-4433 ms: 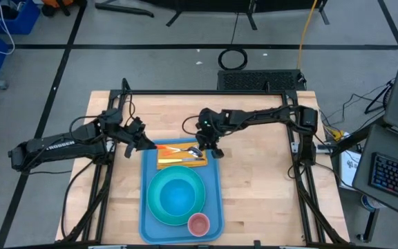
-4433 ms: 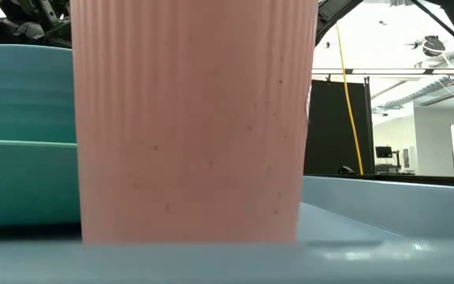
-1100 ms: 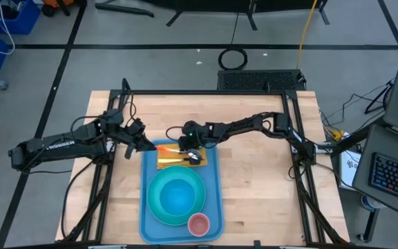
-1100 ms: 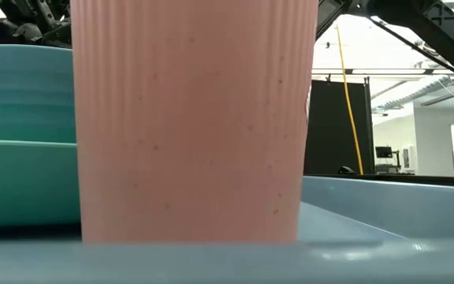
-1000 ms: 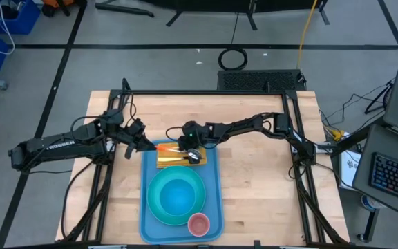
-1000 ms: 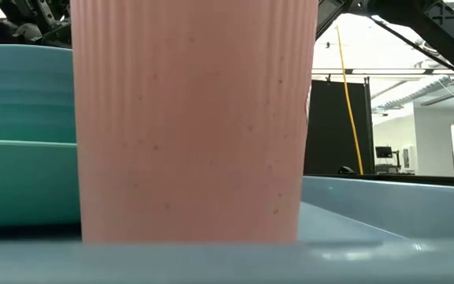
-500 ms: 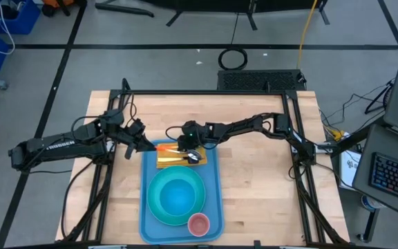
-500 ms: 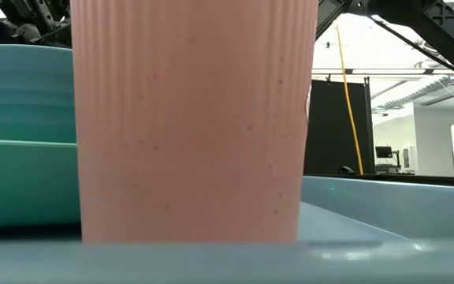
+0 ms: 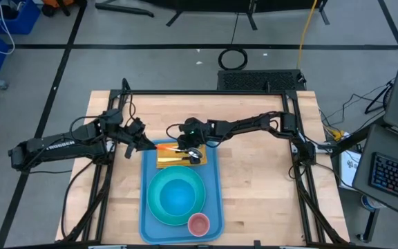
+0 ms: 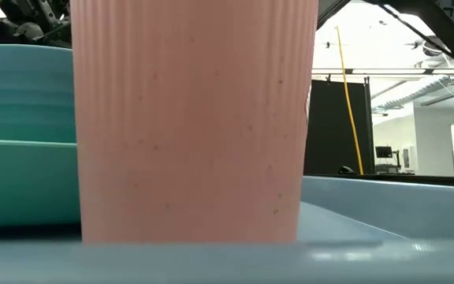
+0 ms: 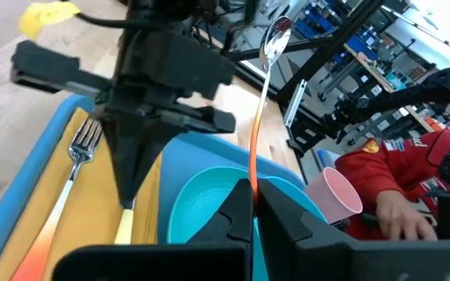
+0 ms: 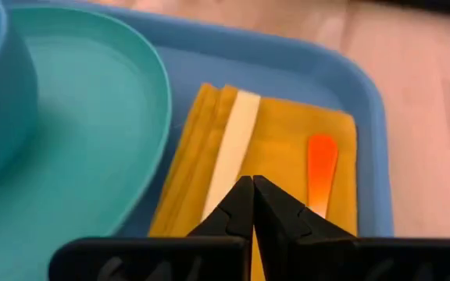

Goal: Set up tray
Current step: Put the orange spoon in between the yellow knife and the orange fork on the yellow napkin on the blue serving tray

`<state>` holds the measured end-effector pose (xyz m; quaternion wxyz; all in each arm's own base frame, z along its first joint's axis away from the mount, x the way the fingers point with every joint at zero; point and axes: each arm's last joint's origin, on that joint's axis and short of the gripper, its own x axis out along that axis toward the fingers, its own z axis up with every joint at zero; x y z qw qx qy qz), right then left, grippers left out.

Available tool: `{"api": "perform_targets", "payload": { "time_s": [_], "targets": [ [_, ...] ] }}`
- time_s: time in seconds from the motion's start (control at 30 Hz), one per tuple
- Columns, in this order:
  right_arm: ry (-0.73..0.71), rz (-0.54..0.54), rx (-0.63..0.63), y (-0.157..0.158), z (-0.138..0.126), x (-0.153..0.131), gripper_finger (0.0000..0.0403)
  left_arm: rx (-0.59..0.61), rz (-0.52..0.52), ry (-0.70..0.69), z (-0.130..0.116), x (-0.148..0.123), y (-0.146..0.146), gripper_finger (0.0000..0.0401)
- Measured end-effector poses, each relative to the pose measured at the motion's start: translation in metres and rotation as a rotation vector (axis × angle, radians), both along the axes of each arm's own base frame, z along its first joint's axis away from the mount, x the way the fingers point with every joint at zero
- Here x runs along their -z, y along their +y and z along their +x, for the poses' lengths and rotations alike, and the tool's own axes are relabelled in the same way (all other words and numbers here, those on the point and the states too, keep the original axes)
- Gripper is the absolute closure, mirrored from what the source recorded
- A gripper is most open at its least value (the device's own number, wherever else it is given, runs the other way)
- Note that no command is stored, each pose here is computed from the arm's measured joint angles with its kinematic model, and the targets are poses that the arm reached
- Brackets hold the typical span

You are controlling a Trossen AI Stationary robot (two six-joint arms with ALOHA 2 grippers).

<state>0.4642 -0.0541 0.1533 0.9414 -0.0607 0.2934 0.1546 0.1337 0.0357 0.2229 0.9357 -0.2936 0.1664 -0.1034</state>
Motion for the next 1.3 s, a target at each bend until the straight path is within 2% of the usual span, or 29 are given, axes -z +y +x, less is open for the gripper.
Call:
{"api": "perform_targets", "payload": {
  "time_s": [0.23,0.5,0.77,0.87,1.07,1.2,1.3],
  "targets": [
    [0.044,-0.022,-0.002,-0.005,-0.013,-0.022,0.0403,-0.008,0.003,-0.023,0.001,-0.002,0.000,0.0397],
    [0.087,-0.113,0.166,-0.043,-0.023,-0.027,0.0403,-0.003,0.010,-0.038,0.002,-0.004,-0.001,0.0397],
    [0.218,-0.063,0.287,-0.089,-0.047,-0.025,0.0403,-0.023,-0.046,-0.009,0.002,-0.003,-0.002,0.0397],
    [0.219,-0.060,0.311,-0.098,-0.058,-0.036,0.0403,-0.035,-0.078,0.013,0.002,-0.002,-0.002,0.0397],
    [0.117,-0.097,0.342,-0.103,-0.086,-0.067,0.0403,-0.108,-0.152,0.053,0.002,0.000,0.001,0.0397],
    [0.020,-0.120,0.388,-0.105,-0.120,-0.084,0.0403,-0.139,-0.216,0.090,0.003,0.003,0.003,0.0397],
    [-0.047,-0.127,0.431,-0.104,-0.148,-0.086,0.0403,-0.153,-0.272,0.129,0.004,0.006,0.004,0.0396]
  ]
}}
